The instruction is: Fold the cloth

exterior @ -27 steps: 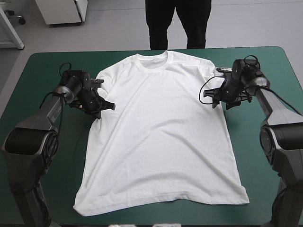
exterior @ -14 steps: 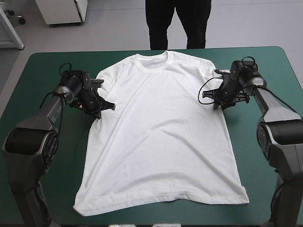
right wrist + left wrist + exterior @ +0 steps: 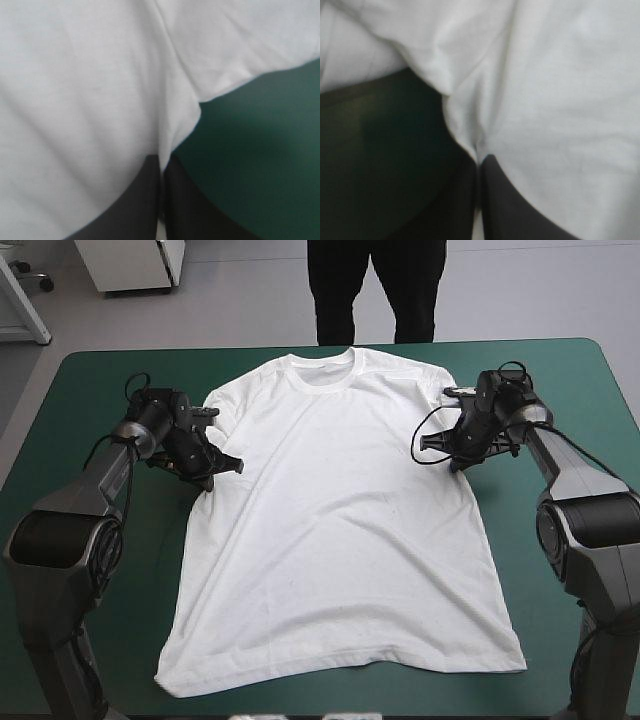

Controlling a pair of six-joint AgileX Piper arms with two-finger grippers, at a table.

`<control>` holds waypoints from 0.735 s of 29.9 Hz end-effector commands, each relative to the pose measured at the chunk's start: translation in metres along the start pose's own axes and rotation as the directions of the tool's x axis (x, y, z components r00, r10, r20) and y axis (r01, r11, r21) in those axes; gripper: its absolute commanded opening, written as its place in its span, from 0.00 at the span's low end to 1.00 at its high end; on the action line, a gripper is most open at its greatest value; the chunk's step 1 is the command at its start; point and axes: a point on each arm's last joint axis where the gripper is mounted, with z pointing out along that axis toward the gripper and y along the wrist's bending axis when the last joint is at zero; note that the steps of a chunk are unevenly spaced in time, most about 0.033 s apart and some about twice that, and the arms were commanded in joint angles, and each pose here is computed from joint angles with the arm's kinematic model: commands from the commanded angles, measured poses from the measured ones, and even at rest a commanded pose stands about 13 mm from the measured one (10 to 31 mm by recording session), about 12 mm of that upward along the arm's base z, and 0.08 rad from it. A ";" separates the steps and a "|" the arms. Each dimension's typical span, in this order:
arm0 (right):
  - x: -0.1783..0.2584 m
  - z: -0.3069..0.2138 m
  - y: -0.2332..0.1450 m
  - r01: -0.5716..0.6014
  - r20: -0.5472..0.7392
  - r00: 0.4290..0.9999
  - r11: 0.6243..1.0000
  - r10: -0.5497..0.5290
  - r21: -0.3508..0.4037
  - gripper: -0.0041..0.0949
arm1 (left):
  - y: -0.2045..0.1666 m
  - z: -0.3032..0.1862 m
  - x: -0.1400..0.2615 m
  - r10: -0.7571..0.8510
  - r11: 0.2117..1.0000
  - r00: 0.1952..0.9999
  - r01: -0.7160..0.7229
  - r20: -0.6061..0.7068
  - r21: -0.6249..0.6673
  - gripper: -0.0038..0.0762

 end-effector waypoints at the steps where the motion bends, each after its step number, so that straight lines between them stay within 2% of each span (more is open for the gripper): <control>1: 0.003 -0.062 0.004 0.023 0.129 0.991 1.000 -0.024 0.008 0.02 | -0.005 -0.058 -0.004 0.027 1.000 0.988 -0.028 0.155 0.006 0.04; 6: 0.009 -0.115 0.008 0.047 0.281 0.959 0.999 -0.047 0.007 0.02 | -0.009 -0.118 -0.010 0.042 0.999 0.947 -0.042 0.318 -0.006 0.04; 11: 0.019 -0.172 0.012 0.089 0.421 0.903 0.996 -0.087 0.015 0.02 | -0.014 -0.185 -0.010 0.056 0.998 0.863 -0.053 0.502 -0.020 0.04; 22: 0.034 -0.292 0.022 0.127 0.732 0.674 0.992 -0.103 0.023 0.02 | -0.021 -0.287 0.015 0.067 0.997 0.592 -0.058 0.803 -0.040 0.04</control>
